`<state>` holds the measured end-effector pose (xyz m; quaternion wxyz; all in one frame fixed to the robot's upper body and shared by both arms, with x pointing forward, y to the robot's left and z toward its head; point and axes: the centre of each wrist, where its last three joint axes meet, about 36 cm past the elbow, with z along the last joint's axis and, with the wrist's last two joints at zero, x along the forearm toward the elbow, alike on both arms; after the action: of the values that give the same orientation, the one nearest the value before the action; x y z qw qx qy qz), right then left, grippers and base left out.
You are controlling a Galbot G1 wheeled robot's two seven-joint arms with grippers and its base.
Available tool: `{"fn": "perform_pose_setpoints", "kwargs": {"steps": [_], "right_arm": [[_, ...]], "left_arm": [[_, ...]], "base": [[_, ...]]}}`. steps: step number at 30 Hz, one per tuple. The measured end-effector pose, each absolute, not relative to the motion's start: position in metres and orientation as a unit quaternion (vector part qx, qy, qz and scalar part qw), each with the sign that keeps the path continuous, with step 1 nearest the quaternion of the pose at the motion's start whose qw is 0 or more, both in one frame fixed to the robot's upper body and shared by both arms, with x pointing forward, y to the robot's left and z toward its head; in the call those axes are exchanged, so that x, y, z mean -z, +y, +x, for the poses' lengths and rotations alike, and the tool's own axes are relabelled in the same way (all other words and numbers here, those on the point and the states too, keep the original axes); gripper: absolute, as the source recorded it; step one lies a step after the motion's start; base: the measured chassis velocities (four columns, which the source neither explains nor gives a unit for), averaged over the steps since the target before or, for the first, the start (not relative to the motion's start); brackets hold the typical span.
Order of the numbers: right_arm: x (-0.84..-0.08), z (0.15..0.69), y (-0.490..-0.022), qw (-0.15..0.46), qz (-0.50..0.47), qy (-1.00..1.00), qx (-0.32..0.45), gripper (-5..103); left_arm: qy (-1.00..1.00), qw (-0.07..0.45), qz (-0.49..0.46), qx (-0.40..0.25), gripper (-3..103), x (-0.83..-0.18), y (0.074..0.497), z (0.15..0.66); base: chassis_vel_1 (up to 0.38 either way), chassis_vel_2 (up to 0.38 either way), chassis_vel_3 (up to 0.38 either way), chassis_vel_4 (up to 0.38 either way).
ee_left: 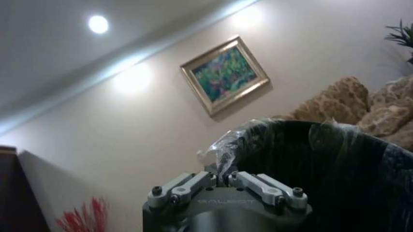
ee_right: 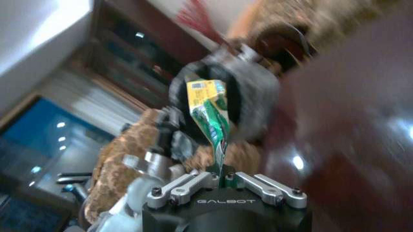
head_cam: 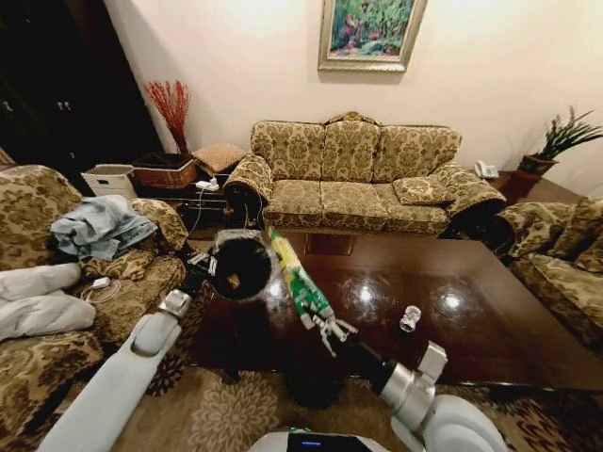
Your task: Move to the front of the table and place the trash on the table into the trash bin.
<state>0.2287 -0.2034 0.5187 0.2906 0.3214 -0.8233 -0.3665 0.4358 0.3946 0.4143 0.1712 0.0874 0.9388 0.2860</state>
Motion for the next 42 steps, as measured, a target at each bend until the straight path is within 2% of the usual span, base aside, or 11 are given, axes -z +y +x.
{"fn": "perform_pose_setpoints", "kwargs": {"steps": [9, 21, 28, 35, 38, 39, 40, 42], "right_arm": [[-0.534, 0.253, -0.196, 0.315, 0.318, -0.802, 0.395, 0], [-0.544, 0.29, -0.178, 0.331, 0.329, -0.738, 0.487, 0], [-0.535, 0.302, -0.174, 0.335, 0.295, -0.735, 0.51, 0], [-0.529, 0.305, -0.173, 0.3, 0.291, -0.75, 0.512, -2], [-0.527, 0.306, -0.172, 0.264, 0.291, -0.756, 0.523, 14], [-0.527, 0.306, -0.172, 0.264, 0.291, -0.756, 0.523, 14], [-0.526, 0.305, -0.17, 0.254, 0.289, -0.758, 0.526, 19], [-0.526, 0.303, -0.169, 0.247, 0.291, -0.759, 0.527, 19]], "left_arm": [[0.935, 0.207, 0.107, -0.266, 4, -0.412, 0.38, 0.433], [0.914, 0.274, 0.222, -0.201, 4, -0.413, 0.332, 0.395], [0.907, 0.282, 0.249, -0.187, 4, -0.418, 0.315, 0.385], [0.906, 0.281, 0.26, -0.182, 4, -0.417, 0.311, 0.377], [0.906, 0.279, 0.263, -0.181, 4, -0.416, 0.31, 0.376], [0.906, 0.279, 0.263, -0.181, 4, -0.416, 0.31, 0.376], [0.905, 0.277, 0.266, -0.181, 4, -0.414, 0.309, 0.375], [0.905, 0.276, 0.268, -0.181, 4, -0.413, 0.309, 0.375]], "base": [[0.0, 0.0, 0.0, 0.0], [0.0, 0.0, 0.0, 0.0], [0.0, 0.0, 0.0, 0.0], [0.0, 0.0, 0.0, 0.0], [0.0, 0.0, 0.0, 0.0], [0.0, 0.0, 0.0, 0.0], [0.0, 0.0, 0.0, 0.0], [0.0, 0.0, 0.0, 0.0]]}}
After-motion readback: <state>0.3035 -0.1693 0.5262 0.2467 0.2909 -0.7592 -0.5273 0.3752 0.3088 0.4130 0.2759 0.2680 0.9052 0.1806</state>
